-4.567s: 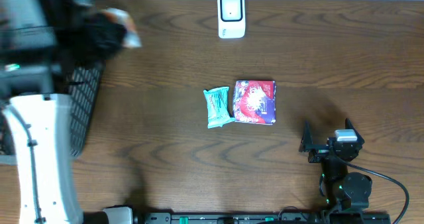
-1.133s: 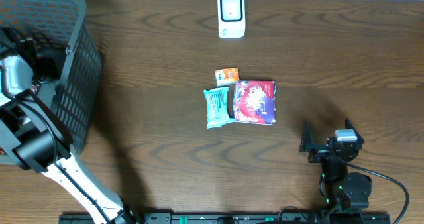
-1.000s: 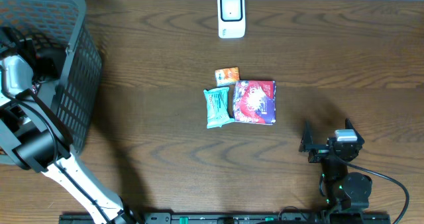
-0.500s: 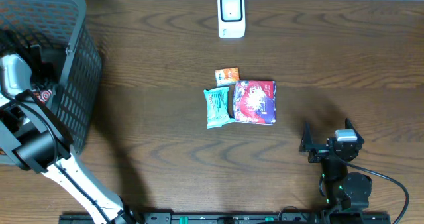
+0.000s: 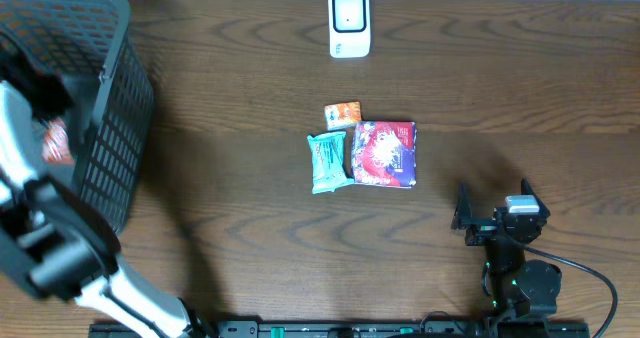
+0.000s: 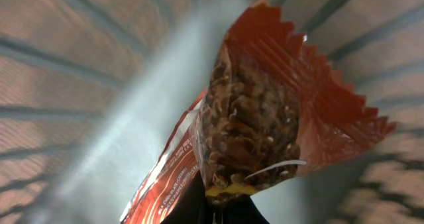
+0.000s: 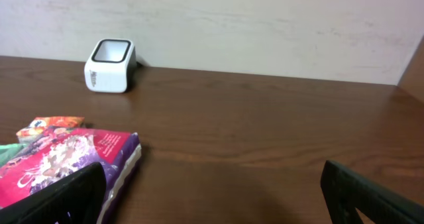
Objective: Scan the item barcode
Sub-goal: 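Reach the left gripper into the basket and grasp the orange Top bar, then place the orange Top bar left of the green pack with the left gripper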
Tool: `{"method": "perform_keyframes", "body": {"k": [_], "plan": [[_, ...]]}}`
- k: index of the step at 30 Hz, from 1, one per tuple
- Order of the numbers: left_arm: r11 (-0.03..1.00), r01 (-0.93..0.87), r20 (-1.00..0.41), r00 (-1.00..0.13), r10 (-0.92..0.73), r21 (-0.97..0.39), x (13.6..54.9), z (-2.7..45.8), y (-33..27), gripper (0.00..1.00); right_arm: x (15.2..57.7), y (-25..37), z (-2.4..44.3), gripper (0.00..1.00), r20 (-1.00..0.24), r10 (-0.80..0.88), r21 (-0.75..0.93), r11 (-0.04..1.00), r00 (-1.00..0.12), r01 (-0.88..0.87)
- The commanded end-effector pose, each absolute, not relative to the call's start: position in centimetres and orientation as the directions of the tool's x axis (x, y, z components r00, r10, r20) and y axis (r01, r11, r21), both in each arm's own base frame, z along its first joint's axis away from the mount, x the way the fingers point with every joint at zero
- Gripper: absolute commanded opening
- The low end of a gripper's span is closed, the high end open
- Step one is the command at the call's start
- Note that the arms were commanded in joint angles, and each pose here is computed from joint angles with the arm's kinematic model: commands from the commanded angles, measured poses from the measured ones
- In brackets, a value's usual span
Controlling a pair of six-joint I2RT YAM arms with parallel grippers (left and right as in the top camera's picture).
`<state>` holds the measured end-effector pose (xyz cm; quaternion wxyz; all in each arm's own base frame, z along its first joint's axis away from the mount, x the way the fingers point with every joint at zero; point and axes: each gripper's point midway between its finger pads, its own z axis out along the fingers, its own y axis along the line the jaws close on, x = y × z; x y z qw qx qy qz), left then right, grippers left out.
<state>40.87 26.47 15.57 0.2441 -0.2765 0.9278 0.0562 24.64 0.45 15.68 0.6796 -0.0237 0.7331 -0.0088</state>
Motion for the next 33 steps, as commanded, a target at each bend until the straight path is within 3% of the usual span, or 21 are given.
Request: {"method": "perform_keyframes", "body": {"k": [1, 10, 16, 20, 26, 33], "plan": [[0.826, -0.548, -0.669, -0.566, -0.482, -0.132, 40.9, 25.6, 24.9, 0.07, 24.6, 0.3, 15.6, 0.99, -0.995, -0.058, -0.056, 0.998, -0.077, -0.018], [0.823, -0.54, -0.796, -0.414, -0.441, -0.175, 39.0, 33.8, 23.1, 0.07, 24.6, 0.3, 15.6, 0.99, -0.995, -0.058, -0.056, 0.998, -0.077, -0.018], [0.832, -0.352, -0.792, -0.297, -0.533, -0.428, 40.9, 38.5, 17.6, 0.07, 24.6, 0.3, 15.6, 0.99, -0.995, -0.058, -0.056, 0.998, -0.077, -0.018], [0.753, -0.246, -0.71, -0.251, -0.658, -0.61, 42.0, 41.2, 12.8, 0.07, 24.6, 0.3, 15.6, 0.99, -0.995, -0.058, -0.056, 0.998, -0.077, -0.018], [0.761, -0.095, -0.658, -0.44, -0.611, -0.642, 42.3, 40.6, 2.2, 0.07, 24.6, 0.3, 15.6, 0.99, -0.995, -0.058, -0.056, 0.998, -0.077, -0.019], [0.801, -0.124, -0.512, -0.709, -0.484, -0.585, 40.1, 33.9, -7.5, 0.07, 24.6, 0.3, 15.6, 0.99, -0.995, -0.058, -0.056, 0.998, -0.077, -0.018]]}}
